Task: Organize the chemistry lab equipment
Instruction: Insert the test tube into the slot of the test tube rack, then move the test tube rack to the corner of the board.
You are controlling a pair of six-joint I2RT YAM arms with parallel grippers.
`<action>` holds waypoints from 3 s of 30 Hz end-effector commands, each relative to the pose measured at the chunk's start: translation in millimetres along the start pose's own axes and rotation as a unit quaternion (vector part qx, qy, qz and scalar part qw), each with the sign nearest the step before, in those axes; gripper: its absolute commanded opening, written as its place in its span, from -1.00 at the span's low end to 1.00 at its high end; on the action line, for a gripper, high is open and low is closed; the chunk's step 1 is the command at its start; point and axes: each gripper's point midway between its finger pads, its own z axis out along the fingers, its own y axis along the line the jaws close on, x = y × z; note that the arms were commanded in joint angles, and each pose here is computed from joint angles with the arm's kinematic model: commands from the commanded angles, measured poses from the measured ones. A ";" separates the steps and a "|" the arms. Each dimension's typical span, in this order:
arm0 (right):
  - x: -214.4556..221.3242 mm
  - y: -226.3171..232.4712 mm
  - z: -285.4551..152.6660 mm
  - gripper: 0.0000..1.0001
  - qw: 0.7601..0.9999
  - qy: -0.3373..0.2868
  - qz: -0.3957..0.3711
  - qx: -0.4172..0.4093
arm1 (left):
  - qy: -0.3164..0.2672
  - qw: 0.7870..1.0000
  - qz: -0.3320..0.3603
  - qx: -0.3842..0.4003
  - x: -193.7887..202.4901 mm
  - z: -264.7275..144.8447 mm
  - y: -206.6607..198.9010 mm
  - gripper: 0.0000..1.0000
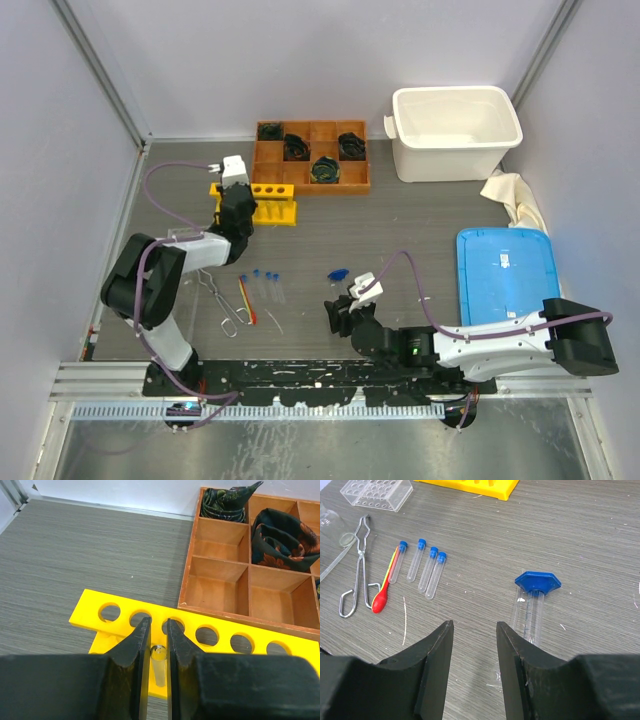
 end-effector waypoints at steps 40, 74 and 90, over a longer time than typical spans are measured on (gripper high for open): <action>-123.0 -19.8 231.5 -0.84 0.983 0.175 -0.008 0.058 | 0.136 0.958 -0.212 0.139 -65.3 -237.9 56.0 0.33; -6.0 -68.1 325.0 -0.92 0.943 0.320 0.090 0.001 | 0.188 0.962 -0.175 0.094 -69.6 -193.7 32.5 0.44; 8.4 -13.3 337.5 -0.91 0.944 0.316 0.064 -0.074 | 0.213 0.955 -0.178 0.100 -50.3 -187.3 21.6 0.43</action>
